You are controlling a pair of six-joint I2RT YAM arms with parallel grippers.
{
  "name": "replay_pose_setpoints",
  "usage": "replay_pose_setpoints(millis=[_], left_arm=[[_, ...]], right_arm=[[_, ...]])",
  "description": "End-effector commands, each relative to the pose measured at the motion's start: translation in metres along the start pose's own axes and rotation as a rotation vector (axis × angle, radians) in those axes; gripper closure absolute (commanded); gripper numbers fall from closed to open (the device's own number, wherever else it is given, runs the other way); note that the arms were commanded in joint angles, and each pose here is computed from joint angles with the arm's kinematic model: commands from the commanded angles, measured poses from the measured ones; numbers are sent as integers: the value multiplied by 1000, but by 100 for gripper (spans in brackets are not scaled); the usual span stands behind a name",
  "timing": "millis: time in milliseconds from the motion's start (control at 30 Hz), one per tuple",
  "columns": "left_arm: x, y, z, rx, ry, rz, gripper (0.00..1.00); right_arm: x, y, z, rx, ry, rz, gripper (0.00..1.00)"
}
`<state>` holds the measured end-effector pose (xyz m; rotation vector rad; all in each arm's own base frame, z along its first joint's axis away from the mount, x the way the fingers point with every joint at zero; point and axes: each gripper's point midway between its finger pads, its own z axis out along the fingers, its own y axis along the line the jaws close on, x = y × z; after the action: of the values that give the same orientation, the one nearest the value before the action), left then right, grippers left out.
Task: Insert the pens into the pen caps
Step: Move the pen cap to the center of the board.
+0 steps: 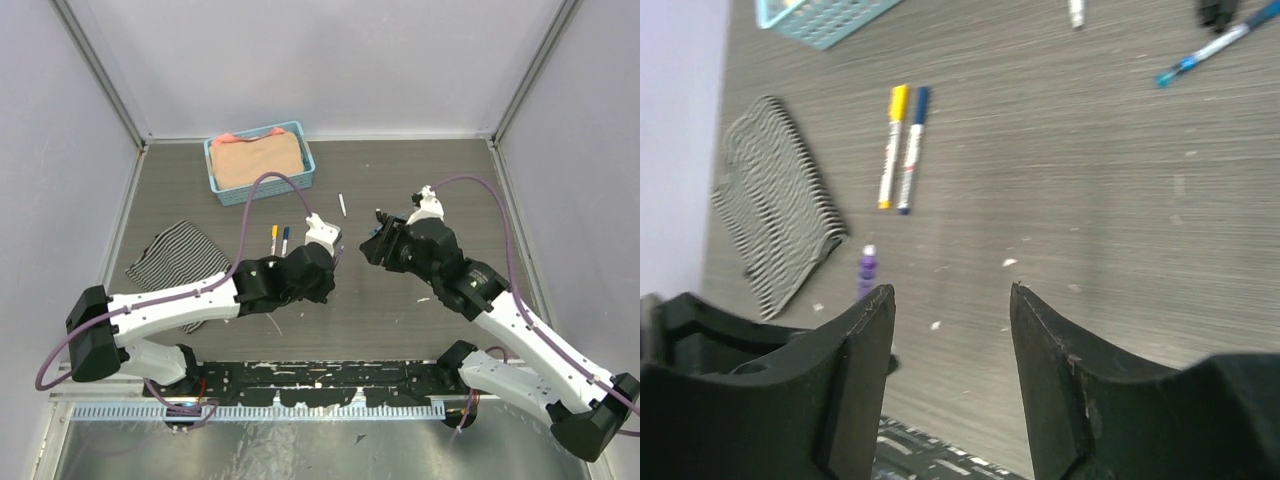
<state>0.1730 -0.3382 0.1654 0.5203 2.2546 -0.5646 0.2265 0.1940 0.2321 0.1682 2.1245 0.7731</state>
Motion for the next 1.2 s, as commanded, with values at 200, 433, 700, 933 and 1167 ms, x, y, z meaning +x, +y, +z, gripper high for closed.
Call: replay_pose_setpoints(millis=[200, 433, 700, 933, 1167], left_arm=[[-21, 32, -13, 9, 73, 6, 100], [-30, 38, -30, 53, 69, 66, 100], [-43, 52, -50, 28, 2, 104, 100], [-43, 58, -53, 58, 7, 88, 100], [-34, 52, -54, 117, 21, 108, 100]], right_arm=[[-26, -66, 13, 391, 25, -226, 44], [-35, -125, 46, 462, 110, -164, 44], [-42, -181, 65, 538, 149, -73, 44], [-41, -217, 80, 614, 200, -54, 45], [-35, -246, 84, 697, 253, -60, 44]])
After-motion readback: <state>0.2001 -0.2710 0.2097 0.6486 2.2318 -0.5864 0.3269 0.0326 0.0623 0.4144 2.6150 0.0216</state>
